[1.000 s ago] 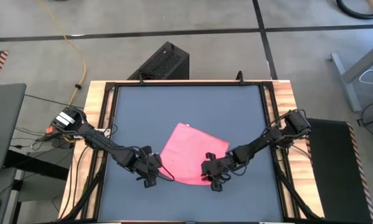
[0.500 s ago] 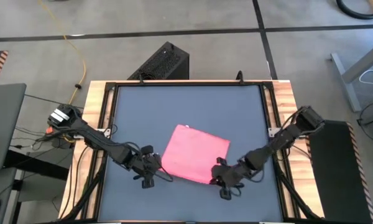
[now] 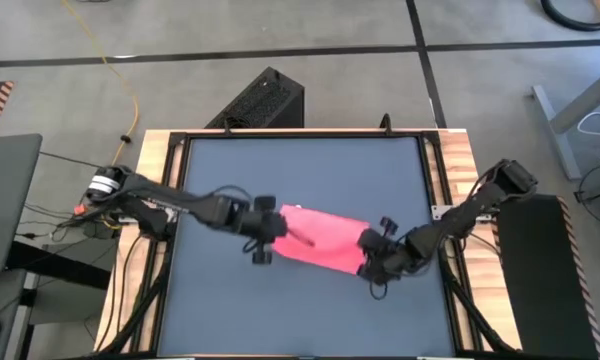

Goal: Roll towel
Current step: Fold the pink microfiber towel, then roll the pink microfiber towel

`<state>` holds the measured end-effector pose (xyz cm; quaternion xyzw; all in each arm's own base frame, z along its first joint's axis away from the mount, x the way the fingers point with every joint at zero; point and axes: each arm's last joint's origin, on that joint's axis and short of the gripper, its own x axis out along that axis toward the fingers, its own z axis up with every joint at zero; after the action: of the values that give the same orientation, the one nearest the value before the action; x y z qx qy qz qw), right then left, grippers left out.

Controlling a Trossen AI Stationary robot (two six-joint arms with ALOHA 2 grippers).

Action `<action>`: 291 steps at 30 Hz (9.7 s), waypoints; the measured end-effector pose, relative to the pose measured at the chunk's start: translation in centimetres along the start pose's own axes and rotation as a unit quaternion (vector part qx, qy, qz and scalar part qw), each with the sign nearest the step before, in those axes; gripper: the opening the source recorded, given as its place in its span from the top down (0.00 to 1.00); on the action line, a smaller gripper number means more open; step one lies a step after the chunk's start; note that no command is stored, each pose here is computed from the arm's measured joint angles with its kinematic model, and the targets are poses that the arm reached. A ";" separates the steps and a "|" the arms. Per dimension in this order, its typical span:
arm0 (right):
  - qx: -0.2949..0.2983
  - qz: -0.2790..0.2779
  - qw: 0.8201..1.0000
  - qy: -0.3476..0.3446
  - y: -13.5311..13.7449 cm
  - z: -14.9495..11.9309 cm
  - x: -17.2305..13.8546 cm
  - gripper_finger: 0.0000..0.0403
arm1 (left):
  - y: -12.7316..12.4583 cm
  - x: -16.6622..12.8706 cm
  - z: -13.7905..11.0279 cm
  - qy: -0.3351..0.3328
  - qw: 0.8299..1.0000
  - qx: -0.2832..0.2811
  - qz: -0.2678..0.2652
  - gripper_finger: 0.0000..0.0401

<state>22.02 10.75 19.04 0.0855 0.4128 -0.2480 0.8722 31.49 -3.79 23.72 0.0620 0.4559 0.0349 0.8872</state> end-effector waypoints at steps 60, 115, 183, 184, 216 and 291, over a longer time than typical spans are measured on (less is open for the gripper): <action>-0.015 -0.030 0.998 0.058 -3.1 2.4 3.6 0.95 | 4.6 2.3 -1.1 0.072 0.996 -0.030 0.052 1.00; -0.093 0.028 0.995 -0.035 -5.0 1.2 7.4 0.75 | -3.8 9.1 -2.9 0.118 0.992 0.018 -0.030 0.85; -0.144 0.214 0.966 -0.013 -2.7 3.1 12.1 0.83 | -5.3 0.6 -7.5 0.167 0.983 0.023 -0.076 0.82; -0.144 0.215 0.966 -0.014 -2.7 3.1 12.1 0.83 | -5.3 0.4 -7.3 0.177 0.981 0.021 -0.074 0.80; -0.098 0.266 0.958 0.035 -1.6 2.1 12.1 0.83 | -0.9 5.4 -11.8 0.089 0.993 -0.051 0.063 0.92; -0.159 0.073 0.984 0.028 -6.1 15.6 21.8 0.96 | -6.1 3.7 -8.8 -0.005 0.992 -0.114 -0.055 0.93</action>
<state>41.20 -7.89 12.82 -0.0175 0.4637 -0.1123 0.8787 26.48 -8.73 14.77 -0.0642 0.4476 0.0372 0.8912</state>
